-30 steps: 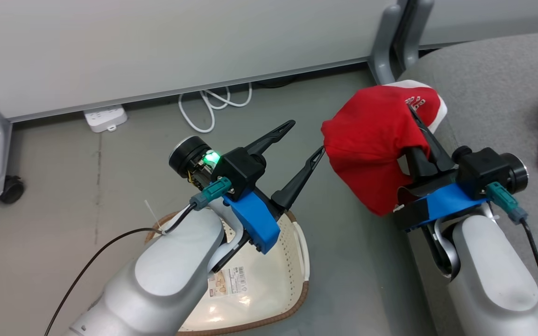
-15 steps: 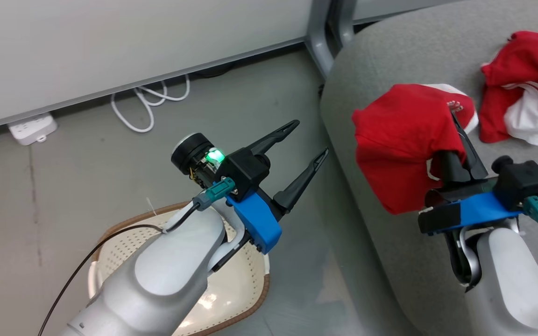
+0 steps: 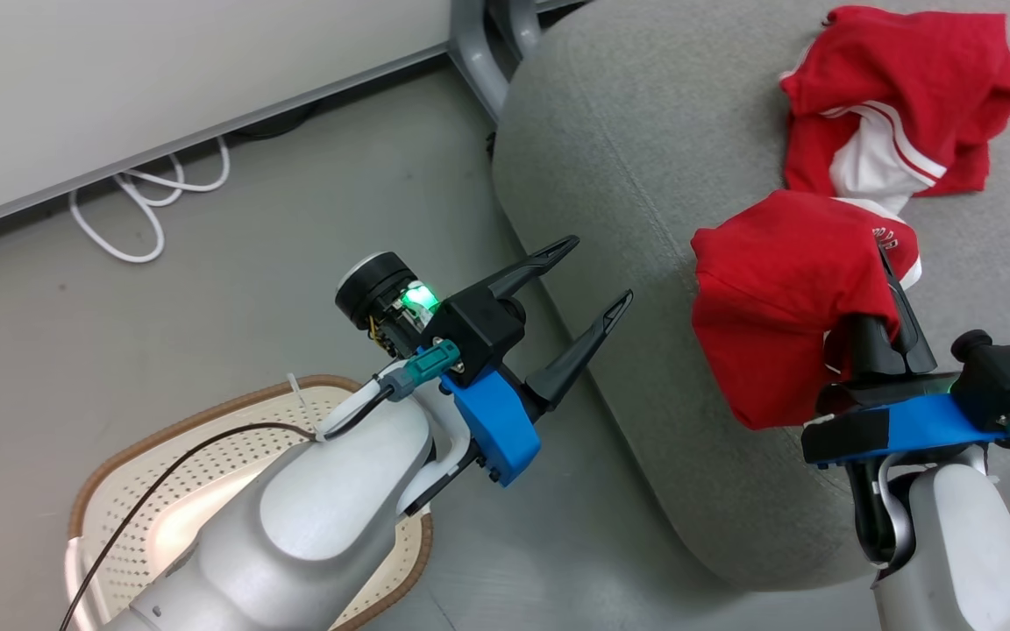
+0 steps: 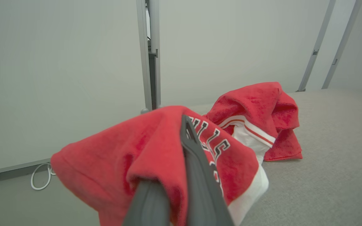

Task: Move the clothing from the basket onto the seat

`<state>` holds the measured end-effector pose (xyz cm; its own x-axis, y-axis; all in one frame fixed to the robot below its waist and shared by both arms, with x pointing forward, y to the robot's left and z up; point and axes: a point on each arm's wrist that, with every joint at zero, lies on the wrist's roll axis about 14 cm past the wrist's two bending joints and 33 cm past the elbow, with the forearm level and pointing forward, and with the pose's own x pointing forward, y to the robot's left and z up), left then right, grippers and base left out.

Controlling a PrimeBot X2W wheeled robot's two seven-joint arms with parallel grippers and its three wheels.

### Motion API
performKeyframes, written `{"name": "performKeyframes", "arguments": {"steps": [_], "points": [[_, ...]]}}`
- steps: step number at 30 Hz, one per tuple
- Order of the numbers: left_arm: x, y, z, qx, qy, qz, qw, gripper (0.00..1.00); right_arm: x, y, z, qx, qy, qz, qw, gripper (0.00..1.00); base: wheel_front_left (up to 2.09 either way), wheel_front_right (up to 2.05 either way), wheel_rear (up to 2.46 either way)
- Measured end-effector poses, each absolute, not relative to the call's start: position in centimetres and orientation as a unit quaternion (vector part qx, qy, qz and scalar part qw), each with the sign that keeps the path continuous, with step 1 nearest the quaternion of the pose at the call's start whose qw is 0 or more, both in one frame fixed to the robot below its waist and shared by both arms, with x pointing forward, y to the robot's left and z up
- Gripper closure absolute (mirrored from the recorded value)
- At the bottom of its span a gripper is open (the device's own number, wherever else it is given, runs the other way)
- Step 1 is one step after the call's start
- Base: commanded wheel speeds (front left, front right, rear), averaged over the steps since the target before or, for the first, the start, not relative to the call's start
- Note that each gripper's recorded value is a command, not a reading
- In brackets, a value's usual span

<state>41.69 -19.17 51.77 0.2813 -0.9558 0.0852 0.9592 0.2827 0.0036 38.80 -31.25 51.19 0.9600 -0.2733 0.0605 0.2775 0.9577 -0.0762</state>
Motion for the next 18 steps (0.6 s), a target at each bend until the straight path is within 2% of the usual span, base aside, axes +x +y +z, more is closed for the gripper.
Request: {"name": "performKeyframes", "arguments": {"steps": [10,18], "points": [[40.7,-21.2,50.9,-0.034,-0.026,-0.626,0.779,0.00,37.1,-32.9,50.7,-0.044,-0.011,-0.171,0.984,1.00,0.00,0.00,0.00],[40.8,-21.3,50.6,-0.038,-0.025,-0.628,0.777,0.00,37.3,-33.1,50.6,-0.046,-0.011,-0.175,0.983,1.00,0.00,0.00,0.00]]}}
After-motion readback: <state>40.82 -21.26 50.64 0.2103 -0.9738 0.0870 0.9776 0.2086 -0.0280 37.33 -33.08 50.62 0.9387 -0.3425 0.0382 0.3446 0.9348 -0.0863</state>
